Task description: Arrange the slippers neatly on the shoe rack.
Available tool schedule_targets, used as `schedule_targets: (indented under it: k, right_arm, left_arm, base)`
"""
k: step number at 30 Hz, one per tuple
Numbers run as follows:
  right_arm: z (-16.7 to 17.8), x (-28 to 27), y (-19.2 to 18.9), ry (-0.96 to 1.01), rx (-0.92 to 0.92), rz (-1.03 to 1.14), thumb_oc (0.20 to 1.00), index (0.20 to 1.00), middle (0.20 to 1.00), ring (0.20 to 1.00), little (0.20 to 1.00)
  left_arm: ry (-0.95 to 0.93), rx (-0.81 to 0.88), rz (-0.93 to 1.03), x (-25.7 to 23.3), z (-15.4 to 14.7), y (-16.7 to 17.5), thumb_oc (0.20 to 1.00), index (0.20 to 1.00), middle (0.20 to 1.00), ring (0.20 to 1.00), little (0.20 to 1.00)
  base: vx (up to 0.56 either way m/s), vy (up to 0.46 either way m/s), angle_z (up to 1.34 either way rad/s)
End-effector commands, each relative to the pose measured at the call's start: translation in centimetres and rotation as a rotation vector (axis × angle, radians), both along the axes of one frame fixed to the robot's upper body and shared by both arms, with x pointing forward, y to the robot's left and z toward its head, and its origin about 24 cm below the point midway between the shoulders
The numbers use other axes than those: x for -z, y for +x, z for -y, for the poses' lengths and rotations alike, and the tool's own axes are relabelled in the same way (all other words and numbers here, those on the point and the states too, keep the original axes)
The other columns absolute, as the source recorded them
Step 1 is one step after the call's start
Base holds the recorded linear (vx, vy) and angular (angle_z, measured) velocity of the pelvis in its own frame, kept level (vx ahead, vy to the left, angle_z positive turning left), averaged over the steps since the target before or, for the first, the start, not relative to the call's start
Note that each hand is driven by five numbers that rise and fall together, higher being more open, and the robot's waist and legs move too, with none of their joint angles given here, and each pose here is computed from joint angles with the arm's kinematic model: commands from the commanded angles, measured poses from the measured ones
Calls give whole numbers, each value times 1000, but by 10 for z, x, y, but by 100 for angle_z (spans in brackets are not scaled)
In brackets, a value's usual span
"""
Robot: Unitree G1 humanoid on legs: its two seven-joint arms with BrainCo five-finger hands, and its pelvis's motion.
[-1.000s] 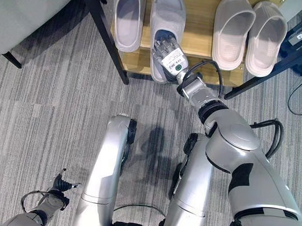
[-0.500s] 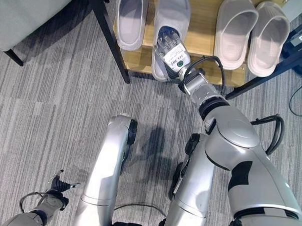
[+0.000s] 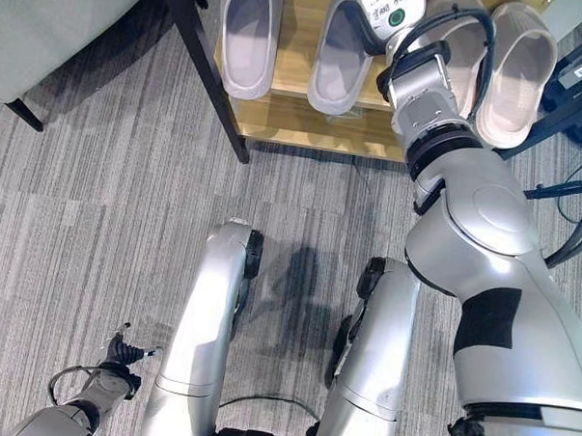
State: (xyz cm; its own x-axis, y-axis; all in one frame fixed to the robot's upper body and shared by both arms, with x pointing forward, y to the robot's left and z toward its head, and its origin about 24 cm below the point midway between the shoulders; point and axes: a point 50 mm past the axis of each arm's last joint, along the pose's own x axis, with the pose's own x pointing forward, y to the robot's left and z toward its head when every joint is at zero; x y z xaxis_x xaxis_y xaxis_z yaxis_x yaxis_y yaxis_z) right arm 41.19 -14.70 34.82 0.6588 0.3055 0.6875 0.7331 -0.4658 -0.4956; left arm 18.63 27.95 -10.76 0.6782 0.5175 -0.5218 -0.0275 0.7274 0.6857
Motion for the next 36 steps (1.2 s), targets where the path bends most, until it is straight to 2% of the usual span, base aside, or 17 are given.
schedule_targets:
  k: [1,3,12,15,20,26,36]
  right_arm:
    - [3,-50,-18,92,-69,156,1000,1000,1000,1000,1000]
    - [2,-48,-18,112,-85,153,1000,1000,1000,1000,1000]
    - [21,-5,-5,641,-187,89,1000,1000,1000,1000,1000]
    - [24,3,-3,707,-195,83,1000,1000,1000,1000,1000]
    - [25,23,2,941,-272,17,1000,1000,1000,1000,1000]
    - [15,32,5,1035,-369,-48,1000,1000,1000,1000,1000]
    - [4,39,7,1038,-430,-147,1000,1000,1000,1000,1000]
  left_arm:
    - [19,19,25,-5,-2,5,1000,1000,1000,1000,1000]
    - [14,17,26,-4,-1,5,1000,1000,1000,1000,1000]
    - [-15,10,11,3,9,-1,1000,1000,1000,1000,1000]
    - [-14,7,9,4,9,-3,1000,1000,1000,1000,1000]
    - [-13,-5,10,4,8,-3,1000,1000,1000,1000,1000]
    - [1,-21,2,3,1,-6,1000,1000,1000,1000,1000]
    - [-16,-31,-16,5,-1,-12,1000,1000,1000,1000,1000]
  base:
    - [0,0,0]
    - [0,0,0]
    - [0,0,0]
    - [3,1,-3]
    - [0,0,0]
    - [11,6,-2]
    - [1,1,0]
